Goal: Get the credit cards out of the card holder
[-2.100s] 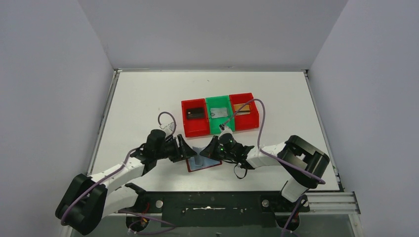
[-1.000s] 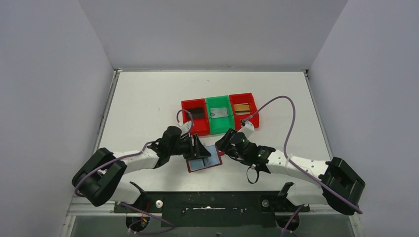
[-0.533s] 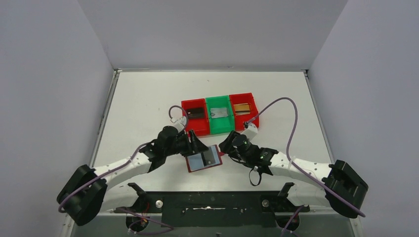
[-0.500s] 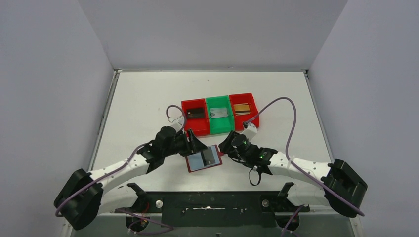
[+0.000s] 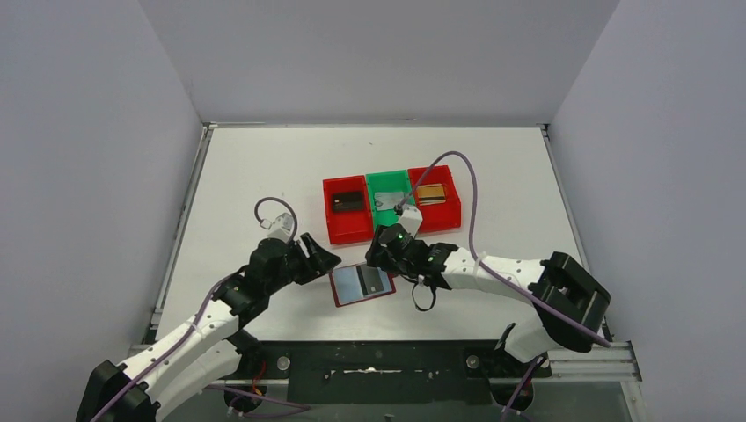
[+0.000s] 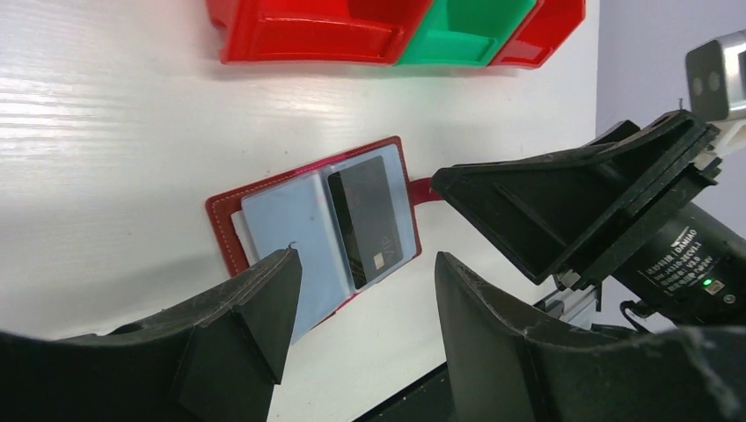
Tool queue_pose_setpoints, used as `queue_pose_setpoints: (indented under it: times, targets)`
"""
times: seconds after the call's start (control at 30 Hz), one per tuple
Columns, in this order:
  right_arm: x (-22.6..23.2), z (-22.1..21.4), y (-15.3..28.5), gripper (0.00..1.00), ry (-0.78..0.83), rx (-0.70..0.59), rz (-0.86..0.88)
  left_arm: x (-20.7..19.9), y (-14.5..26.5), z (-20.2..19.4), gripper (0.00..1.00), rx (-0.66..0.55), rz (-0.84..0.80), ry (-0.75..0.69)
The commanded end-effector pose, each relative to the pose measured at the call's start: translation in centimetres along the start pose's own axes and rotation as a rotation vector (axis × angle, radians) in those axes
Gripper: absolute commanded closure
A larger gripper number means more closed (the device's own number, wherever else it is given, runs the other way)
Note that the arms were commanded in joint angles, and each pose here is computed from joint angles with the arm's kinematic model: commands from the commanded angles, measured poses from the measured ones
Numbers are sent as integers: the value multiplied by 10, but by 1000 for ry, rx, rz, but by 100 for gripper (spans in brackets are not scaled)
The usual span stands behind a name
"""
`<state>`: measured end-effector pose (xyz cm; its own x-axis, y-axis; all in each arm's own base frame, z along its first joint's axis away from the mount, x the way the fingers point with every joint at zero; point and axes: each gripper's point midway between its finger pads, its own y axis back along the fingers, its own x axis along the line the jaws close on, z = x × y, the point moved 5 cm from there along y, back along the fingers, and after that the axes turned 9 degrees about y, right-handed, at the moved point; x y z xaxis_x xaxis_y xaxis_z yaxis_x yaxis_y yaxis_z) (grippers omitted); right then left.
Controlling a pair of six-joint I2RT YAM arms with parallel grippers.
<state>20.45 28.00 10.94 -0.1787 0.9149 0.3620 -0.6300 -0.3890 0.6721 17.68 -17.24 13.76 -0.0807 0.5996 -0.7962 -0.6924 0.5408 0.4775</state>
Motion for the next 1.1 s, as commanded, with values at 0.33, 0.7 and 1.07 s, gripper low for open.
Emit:
queue_pose_setpoints:
  times: [0.33, 0.7, 1.07]
  targets:
    - [6, -11, -12, 48, 62, 87, -12, -2, 7, 15, 41, -49, 5, 23]
    - [3, -31, -26, 55, 120, 199, -129, -3, 10, 16, 41, -43, -14, 12]
    - [4, 4, -13, 53, 178, 134, -158, -13, 7, 12, 41, 24, -51, -2]
